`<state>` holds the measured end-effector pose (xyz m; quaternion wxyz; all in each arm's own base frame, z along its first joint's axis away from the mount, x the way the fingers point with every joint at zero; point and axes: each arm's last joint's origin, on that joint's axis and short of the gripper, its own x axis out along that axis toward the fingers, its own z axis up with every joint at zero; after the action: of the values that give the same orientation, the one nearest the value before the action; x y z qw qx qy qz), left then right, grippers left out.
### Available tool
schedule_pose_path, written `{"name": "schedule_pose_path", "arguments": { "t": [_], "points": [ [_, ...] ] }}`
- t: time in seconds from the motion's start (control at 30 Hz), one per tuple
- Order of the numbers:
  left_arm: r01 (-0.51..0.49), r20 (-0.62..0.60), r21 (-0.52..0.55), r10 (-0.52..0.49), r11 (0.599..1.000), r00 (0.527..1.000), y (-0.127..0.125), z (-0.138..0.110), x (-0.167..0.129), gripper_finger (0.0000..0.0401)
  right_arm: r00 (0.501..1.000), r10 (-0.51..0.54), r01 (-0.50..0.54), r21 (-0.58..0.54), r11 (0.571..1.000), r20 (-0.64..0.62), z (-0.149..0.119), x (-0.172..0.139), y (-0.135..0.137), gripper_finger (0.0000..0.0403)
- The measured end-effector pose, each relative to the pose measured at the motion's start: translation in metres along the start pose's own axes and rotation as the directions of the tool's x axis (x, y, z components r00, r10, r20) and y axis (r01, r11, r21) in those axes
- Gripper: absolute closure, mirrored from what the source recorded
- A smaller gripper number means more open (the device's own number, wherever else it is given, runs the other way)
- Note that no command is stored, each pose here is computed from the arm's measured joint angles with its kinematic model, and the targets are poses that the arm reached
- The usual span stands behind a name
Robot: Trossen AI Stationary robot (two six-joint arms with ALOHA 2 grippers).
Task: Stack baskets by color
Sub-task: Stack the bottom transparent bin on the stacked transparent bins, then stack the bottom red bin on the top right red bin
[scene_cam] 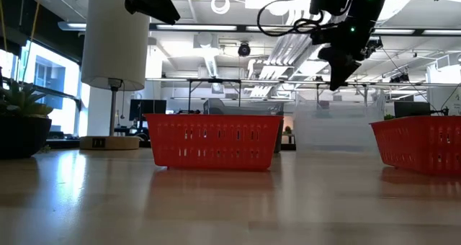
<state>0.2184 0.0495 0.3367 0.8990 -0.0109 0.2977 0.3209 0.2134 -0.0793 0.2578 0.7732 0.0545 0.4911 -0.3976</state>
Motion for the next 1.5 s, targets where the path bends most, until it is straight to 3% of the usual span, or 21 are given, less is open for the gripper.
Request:
{"name": "schedule_pose_path", "arguments": {
  "t": [0.33, 0.73, 0.9, 1.07, 1.17, 1.33, 1.5],
  "points": [
    [0.001, 0.000, 0.000, -0.001, 1.000, 1.000, 0.000, 0.000, 0.000, 0.0239, 1.000, -0.008, 0.008, 0.022, 1.000, 0.006, 0.001, 0.002, 0.001, 0.0395],
    [0.066, -0.020, 0.004, -0.066, 0.998, 0.998, -0.002, -0.001, 0.000, 0.0239, 0.999, -0.029, 0.030, -0.012, 0.999, 0.026, 0.001, -0.002, -0.001, 0.0278],
    [0.086, -0.026, 0.003, -0.086, 0.996, 0.996, -0.002, -0.002, 0.000, 0.0239, 0.996, 0.067, -0.068, 0.021, 0.997, 0.051, -0.002, -0.015, -0.007, 0.0266],
    [0.087, -0.026, -0.008, -0.087, 0.996, 0.996, -0.002, -0.002, 0.000, 0.0239, 0.968, 0.250, -0.252, 0.057, 0.966, 0.030, -0.010, -0.031, -0.011, 0.0265],
    [0.087, -0.026, -0.009, -0.087, 0.996, 0.996, -0.002, -0.002, 0.000, 0.0239, 0.942, 0.337, -0.337, 0.016, 0.941, 0.013, -0.017, -0.041, -0.006, 0.0265],
    [0.087, -0.026, -0.011, -0.087, 0.996, 0.996, -0.002, -0.002, 0.000, 0.0239, 0.920, 0.390, -0.392, -0.077, 0.917, -0.033, -0.028, -0.052, 0.008, 0.0265],
    [0.087, -0.026, -0.011, -0.087, 0.996, 0.996, -0.002, -0.002, 0.000, 0.0239, 0.868, 0.482, -0.496, -0.144, 0.856, -0.119, -0.041, -0.064, 0.024, 0.0265]
  ]
}}
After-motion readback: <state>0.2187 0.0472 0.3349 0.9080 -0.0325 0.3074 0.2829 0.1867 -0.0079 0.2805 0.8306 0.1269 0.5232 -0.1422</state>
